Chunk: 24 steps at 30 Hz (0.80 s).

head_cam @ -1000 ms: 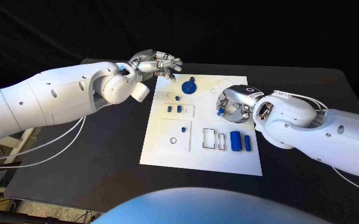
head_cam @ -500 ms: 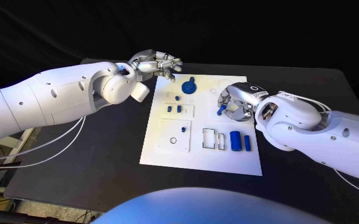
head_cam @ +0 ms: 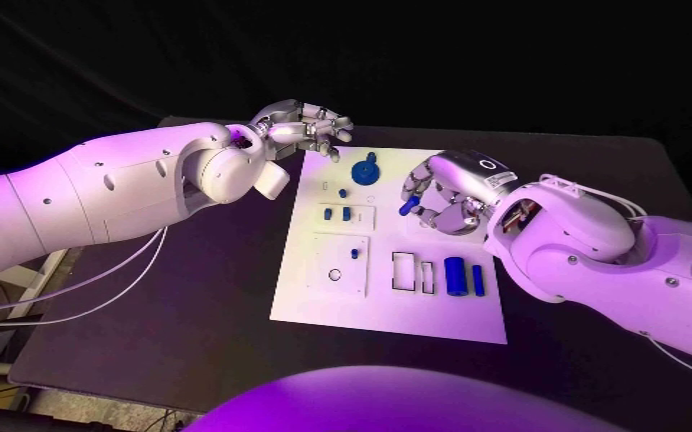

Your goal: Assemble the parts on the task board

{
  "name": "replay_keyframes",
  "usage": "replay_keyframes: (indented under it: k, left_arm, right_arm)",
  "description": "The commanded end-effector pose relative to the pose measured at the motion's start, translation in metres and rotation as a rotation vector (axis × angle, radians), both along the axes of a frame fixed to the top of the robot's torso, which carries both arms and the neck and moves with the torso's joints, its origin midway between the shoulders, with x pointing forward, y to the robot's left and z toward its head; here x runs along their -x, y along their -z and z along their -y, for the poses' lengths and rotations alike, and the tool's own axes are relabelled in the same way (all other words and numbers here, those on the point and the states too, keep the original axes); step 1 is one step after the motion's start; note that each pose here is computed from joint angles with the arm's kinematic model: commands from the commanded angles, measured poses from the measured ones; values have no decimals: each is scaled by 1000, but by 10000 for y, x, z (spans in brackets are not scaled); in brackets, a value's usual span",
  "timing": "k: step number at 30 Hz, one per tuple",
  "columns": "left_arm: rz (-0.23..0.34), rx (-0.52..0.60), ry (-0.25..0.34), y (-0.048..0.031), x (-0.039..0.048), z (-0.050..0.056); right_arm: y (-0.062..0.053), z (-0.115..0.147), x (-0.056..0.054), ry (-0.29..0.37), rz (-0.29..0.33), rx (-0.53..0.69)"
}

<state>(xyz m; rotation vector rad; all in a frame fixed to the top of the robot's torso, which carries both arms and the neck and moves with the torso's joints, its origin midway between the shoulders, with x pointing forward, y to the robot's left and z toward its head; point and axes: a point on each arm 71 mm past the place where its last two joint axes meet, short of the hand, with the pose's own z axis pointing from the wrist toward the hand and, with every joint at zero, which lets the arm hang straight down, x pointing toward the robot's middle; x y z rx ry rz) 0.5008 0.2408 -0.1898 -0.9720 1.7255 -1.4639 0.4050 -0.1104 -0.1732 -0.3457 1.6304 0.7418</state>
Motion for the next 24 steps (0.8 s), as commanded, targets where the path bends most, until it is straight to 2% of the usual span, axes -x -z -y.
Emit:
replay_keyframes:
  k: [1,7,11,16,24]
  left_arm:
    - [1,9,23,-3,-2,22]
    - [1,13,25,5,-19,38]
    - [-1,16,31,7,-21,66]
    - [-3,21,39,6,-18,95]
    - [-7,23,45,8,-15,101]
  right_arm:
    - [31,-178,114,-62,-8,-18]
    - [178,-575,330,-180,-47,-31]
    - [274,-708,412,-216,-71,-38]
    - [393,-806,460,-236,-96,-37]
    - [538,-872,444,-230,-120,-19]
